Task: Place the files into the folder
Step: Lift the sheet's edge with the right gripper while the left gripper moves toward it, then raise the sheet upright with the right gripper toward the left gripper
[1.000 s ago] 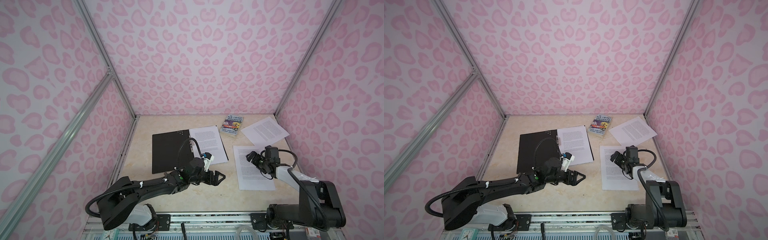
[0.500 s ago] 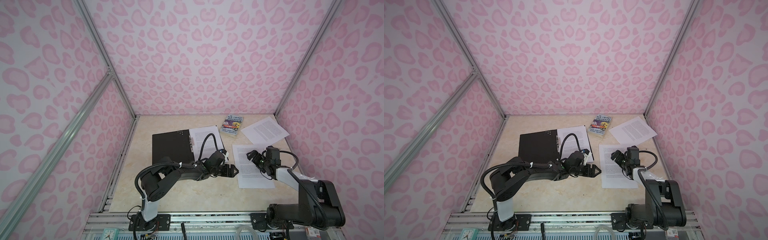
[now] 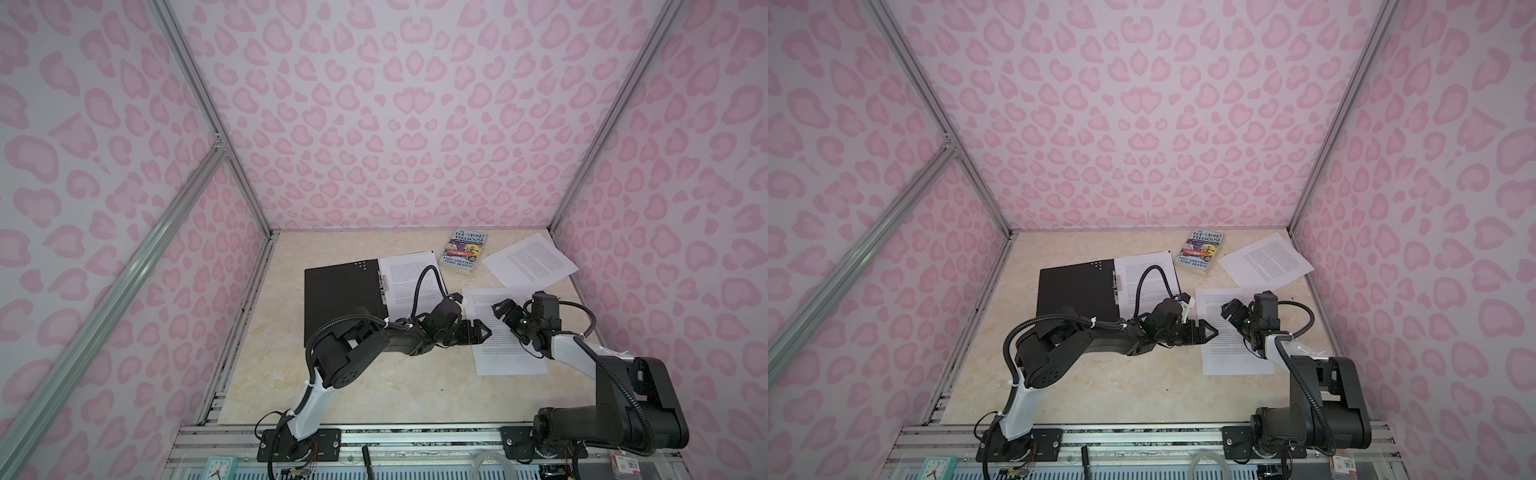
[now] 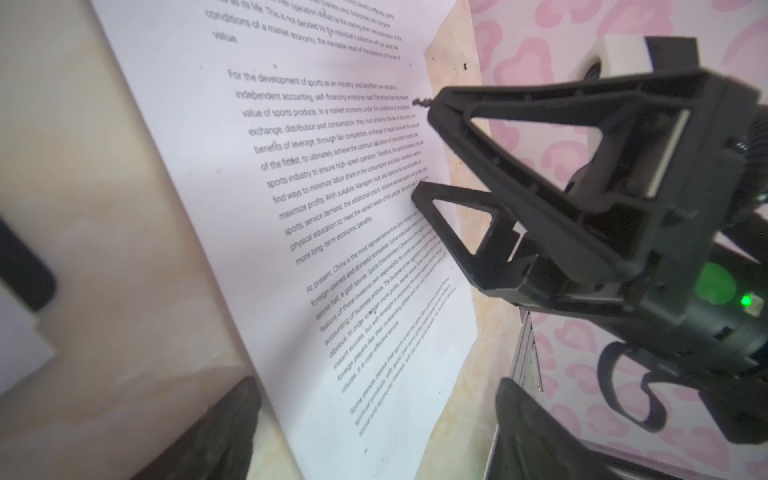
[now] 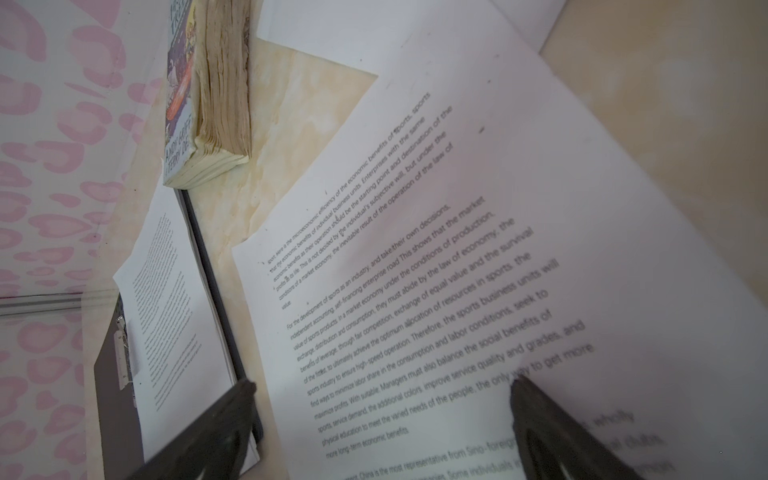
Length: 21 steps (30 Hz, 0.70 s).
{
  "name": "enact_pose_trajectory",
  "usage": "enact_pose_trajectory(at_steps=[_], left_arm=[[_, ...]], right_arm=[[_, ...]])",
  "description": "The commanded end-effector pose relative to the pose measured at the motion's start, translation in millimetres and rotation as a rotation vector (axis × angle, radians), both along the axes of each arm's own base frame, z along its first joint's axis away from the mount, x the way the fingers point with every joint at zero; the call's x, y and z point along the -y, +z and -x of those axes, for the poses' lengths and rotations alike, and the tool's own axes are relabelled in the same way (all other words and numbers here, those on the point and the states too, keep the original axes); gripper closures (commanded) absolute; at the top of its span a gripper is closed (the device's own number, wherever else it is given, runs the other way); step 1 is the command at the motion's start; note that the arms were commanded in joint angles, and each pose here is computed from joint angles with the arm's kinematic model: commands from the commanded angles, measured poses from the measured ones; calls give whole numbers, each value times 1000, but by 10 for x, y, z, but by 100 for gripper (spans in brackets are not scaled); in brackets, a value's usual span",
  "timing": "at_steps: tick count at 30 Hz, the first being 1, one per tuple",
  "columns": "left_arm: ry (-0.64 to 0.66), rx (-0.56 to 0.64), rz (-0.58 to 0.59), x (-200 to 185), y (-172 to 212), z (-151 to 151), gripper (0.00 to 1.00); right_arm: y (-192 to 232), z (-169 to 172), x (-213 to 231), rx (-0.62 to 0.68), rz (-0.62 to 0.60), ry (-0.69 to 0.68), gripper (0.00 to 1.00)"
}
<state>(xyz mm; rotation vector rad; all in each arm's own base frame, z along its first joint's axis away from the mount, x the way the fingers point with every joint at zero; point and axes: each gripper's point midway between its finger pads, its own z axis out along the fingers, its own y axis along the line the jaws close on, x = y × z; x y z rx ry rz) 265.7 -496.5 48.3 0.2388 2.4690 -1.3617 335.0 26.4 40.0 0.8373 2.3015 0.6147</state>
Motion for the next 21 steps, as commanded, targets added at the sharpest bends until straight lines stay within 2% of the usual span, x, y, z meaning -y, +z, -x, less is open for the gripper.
enact_pose_trajectory(at_steps=[1,12,21], left_arm=[[26,-85,-53,-74,-269,47,9],[42,-99,87,5,-116,-23,10],[80,-125,118,46,-152,-114,20]], right_arm=[[-243,258,-64,-140,-44,-1,4],[-264,252,-101,-142,-69,4,4],[-258,252,-109,-140,-79,2,4]])
